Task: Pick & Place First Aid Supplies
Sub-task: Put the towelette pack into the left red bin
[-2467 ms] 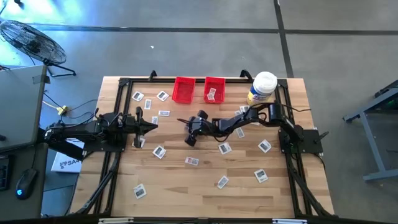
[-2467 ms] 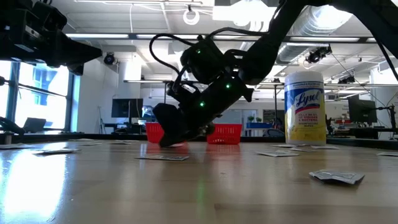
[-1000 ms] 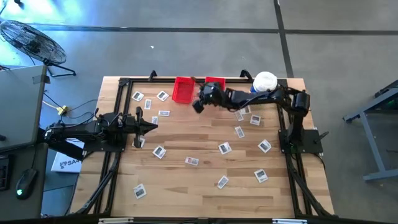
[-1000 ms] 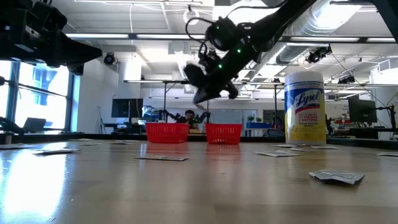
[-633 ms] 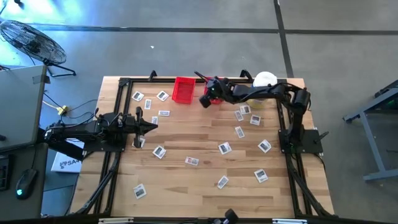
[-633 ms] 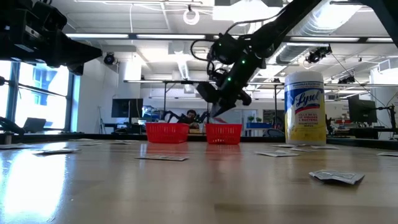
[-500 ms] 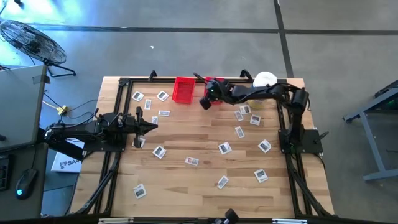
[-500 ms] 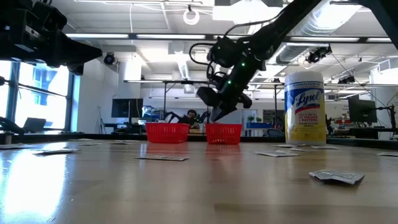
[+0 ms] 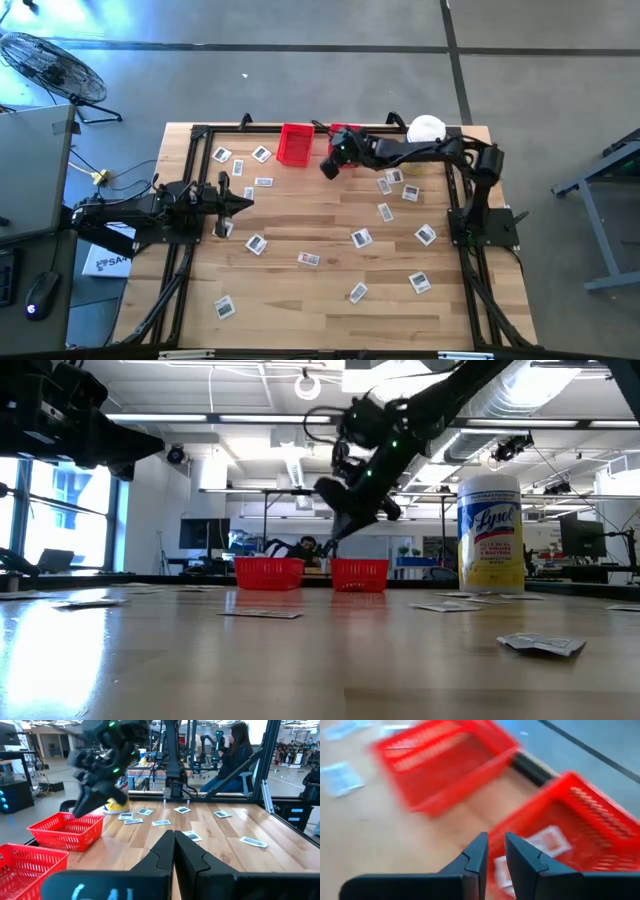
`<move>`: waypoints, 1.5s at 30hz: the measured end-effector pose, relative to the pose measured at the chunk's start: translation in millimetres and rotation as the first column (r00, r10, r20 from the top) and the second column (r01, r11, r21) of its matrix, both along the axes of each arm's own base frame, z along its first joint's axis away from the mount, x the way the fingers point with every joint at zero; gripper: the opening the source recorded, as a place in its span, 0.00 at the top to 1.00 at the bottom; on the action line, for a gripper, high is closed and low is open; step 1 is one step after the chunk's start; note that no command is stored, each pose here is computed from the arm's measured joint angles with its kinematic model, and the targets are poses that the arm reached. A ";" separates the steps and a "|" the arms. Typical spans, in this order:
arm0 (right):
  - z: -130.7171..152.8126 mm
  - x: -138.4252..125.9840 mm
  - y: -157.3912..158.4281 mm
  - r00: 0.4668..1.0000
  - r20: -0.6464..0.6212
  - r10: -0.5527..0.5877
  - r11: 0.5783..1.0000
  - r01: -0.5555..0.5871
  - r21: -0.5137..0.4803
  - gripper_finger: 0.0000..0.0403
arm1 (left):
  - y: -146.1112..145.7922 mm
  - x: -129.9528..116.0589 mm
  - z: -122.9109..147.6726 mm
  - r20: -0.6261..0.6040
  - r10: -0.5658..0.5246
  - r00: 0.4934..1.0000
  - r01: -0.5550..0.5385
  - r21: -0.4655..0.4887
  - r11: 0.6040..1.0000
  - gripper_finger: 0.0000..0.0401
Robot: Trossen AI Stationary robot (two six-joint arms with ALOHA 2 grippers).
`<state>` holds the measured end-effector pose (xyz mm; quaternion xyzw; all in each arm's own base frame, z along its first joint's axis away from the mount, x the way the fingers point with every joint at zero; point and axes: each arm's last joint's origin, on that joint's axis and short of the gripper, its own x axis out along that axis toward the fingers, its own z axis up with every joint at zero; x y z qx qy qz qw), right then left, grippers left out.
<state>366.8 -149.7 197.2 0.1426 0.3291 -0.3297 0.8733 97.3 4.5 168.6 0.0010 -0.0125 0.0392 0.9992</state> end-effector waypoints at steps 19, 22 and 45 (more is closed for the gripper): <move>-14.6 -20.2 190.3 0.724 -0.376 0.579 0.812 -0.468 0.349 0.85 | -0.1 0.0 0.0 0.000 -0.003 1.000 0.003 0.000 1.000 1.00; -16.4 -24.4 188.1 0.656 -0.399 0.641 0.765 -0.508 0.395 0.85 | 0.0 0.0 0.0 0.000 -0.002 1.000 0.002 0.000 1.000 1.00; -40.4 -6.0 153.7 0.449 -0.402 0.798 0.597 -0.682 0.423 0.66 | 0.0 0.0 0.0 0.000 -0.001 1.000 0.001 0.000 1.000 1.00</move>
